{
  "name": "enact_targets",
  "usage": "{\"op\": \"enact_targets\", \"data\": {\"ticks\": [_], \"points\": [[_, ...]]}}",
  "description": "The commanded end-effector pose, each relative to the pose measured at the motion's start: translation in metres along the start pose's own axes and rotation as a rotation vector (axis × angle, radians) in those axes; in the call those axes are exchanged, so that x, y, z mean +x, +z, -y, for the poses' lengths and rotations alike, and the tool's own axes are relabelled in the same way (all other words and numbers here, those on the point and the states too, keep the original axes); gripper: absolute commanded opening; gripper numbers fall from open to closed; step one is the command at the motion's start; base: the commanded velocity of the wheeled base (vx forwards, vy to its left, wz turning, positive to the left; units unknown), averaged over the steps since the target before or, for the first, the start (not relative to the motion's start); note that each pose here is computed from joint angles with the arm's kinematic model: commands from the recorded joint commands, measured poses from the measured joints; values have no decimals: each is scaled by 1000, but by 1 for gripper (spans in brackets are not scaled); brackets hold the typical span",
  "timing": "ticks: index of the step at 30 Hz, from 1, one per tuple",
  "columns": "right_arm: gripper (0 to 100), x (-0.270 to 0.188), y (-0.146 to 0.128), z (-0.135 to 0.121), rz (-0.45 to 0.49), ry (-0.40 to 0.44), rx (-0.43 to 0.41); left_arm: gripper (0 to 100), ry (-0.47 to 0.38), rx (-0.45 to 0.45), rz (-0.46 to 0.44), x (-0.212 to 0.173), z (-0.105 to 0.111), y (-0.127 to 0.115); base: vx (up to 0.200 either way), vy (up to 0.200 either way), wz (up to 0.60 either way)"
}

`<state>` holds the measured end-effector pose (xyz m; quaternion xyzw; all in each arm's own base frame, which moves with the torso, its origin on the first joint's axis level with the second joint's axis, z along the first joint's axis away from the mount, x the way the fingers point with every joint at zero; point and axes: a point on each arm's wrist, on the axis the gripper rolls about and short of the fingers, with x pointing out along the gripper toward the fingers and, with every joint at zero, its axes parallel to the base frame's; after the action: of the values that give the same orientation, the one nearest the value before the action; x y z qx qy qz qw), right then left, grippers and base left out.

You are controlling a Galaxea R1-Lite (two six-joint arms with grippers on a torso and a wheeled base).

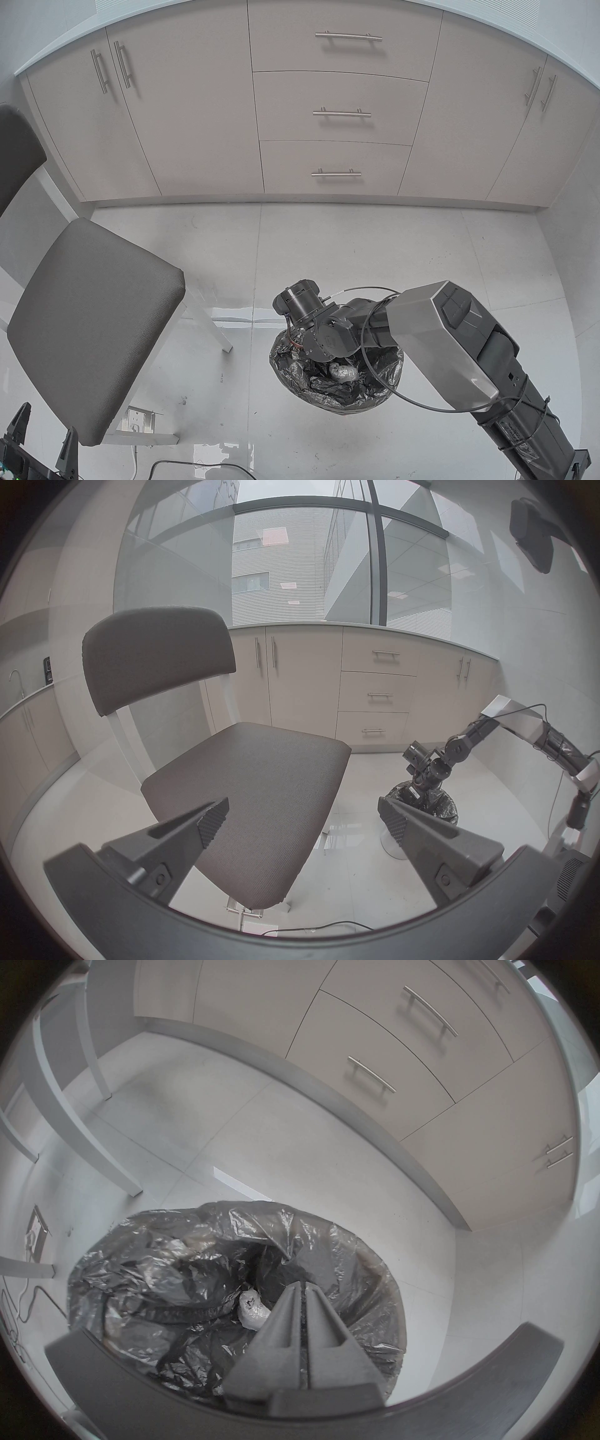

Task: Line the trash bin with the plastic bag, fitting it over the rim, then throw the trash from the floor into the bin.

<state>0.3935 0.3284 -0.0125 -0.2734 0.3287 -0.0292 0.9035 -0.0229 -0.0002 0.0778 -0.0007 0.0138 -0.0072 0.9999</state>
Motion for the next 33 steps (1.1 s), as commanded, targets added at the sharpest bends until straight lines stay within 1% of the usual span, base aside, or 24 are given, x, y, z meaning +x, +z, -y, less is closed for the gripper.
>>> {"op": "enact_targets", "data": {"ticks": [1, 3, 7, 15, 21, 25, 27, 28, 32, 33], "points": [[0, 31, -21, -5, -52, -16, -33, 100, 1, 0, 6, 0, 0, -3, 0, 0, 0], [0, 41, -30, -7, -72, -19, -45, 100, 1, 0, 5, 0, 0, -3, 0, 0, 0], [0, 52, -39, -11, -77, -22, -49, 100, 1, 0, 5, 0, 0, -3, 0, 0, 0], [0, 96, -73, -14, -125, -48, -78, 100, 1, 0, 5, 0, 0, -3, 0, 0, 0], [0, 103, -78, -16, -112, -50, -94, 100, 1, -2, 5, 0, 0, -3, 0, 0, 0], [0, 101, -75, -16, -105, -49, -92, 100, 1, -2, 5, 0, 0, -3, 0, 0, 0], [0, 96, -69, -15, -93, -47, -86, 100, 1, -2, 5, 0, 0, -3, 0, 0, 0], [0, 92, -64, -14, -83, -44, -82, 100, 1, 0, 6, 0, 0, -3, 0, 0, 0], [0, 61, -32, -5, -26, -32, -61, 100, 1, -2, 5, 0, 0, -3, 0, 0, 0], [0, 61, -32, -5, -26, -32, -61, 100, 1, -2, 5, 0, 0, -3, 0, 0, 0]]}}
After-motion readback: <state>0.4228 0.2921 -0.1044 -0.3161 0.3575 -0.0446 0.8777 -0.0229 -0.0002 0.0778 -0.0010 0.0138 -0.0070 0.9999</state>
